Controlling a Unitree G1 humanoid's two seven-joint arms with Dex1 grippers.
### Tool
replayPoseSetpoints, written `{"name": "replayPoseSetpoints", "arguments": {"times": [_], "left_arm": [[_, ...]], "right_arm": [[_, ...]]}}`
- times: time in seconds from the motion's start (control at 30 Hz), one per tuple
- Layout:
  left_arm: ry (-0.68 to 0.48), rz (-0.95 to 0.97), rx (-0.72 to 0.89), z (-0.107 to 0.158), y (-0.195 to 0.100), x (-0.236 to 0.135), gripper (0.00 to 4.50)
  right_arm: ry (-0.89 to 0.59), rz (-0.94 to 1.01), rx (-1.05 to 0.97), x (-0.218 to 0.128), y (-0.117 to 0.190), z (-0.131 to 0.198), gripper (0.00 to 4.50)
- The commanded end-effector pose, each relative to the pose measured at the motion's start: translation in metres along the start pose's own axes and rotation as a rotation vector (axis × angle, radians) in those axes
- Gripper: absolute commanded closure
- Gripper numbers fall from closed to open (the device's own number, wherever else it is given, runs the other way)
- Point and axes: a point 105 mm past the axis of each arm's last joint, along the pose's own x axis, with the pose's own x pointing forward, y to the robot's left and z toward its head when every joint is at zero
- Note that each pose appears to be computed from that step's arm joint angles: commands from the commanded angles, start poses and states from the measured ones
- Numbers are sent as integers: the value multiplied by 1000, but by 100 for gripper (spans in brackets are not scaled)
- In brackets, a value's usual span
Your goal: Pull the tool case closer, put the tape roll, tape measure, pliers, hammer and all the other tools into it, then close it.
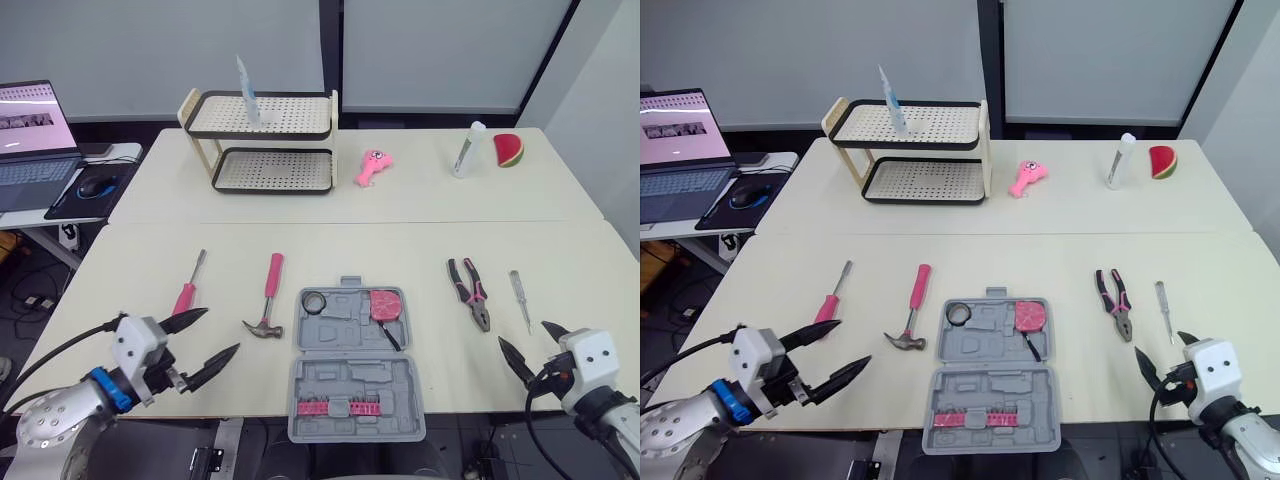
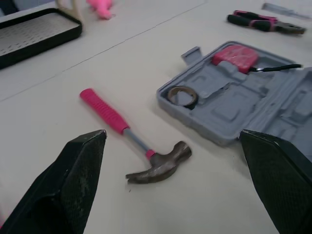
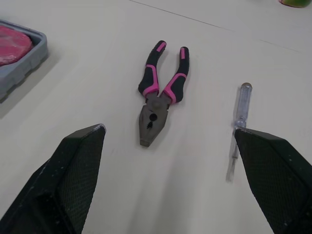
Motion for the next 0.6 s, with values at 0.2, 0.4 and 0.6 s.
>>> {"name": "replayPoseSetpoints", "arguments": {"times": [0.2, 0.4, 0.6], "left_arm": [[-97, -323, 90, 49, -30, 36, 0], [-106, -425, 113, 65, -40, 49, 0], [-104, -479, 115, 75, -45, 57, 0]], "right_arm": [[10, -48, -38, 39, 10, 12, 4], [48, -136, 65, 65, 3, 6, 4], [111, -205, 146, 78, -2, -8, 4]]}}
